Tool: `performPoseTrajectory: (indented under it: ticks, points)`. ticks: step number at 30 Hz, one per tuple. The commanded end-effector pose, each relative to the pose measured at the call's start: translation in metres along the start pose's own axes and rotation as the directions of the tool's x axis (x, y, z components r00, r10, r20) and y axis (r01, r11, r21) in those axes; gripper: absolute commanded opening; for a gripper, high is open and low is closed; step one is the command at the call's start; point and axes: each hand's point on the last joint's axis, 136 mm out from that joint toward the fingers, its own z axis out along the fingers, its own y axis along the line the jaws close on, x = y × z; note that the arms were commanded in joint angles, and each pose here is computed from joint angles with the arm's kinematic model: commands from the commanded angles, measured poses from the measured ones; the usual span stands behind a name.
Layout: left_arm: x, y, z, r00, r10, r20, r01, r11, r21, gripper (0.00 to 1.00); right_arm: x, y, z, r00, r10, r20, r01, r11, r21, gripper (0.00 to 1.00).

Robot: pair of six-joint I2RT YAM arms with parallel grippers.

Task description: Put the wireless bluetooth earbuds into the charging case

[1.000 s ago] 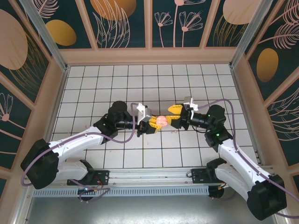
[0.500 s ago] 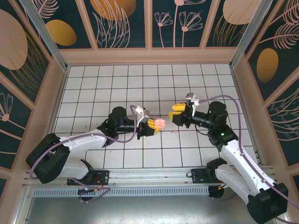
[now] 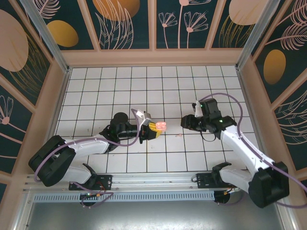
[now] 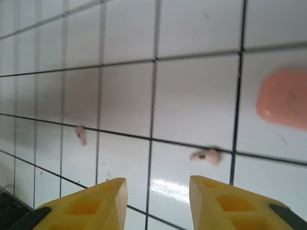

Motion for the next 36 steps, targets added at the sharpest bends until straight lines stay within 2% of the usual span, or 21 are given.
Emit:
performPoseTrajectory:
  ticks: [1, 9, 17, 36]
  points:
    - [-0.009, 0.001, -0.005, 0.999, 0.018, 0.032, -0.017, 1.0, -0.023, 0.18, 0.02, -0.015, 0.006, 0.981, 0.166, -0.098, -0.155, 0.982, 0.111, 0.38]
    - [-0.008, 0.001, -0.003, 1.0, 0.024, 0.016, -0.024, 1.0, -0.014, 0.17, 0.038, -0.024, 0.04, 0.957, 0.221, -0.185, -0.185, 0.963, 0.194, 0.39]
    - [-0.006, 0.001, -0.004, 0.999, 0.031, 0.008, -0.031, 0.999, -0.023, 0.17, 0.043, -0.026, 0.064, 0.945, 0.232, -0.232, -0.186, 0.961, 0.205, 0.4]
    - [-0.006, 0.001, -0.005, 1.0, 0.026, -0.004, -0.026, 0.999, -0.025, 0.17, 0.032, -0.036, 0.091, 0.951, 0.197, -0.237, -0.139, 0.96, 0.243, 0.35]
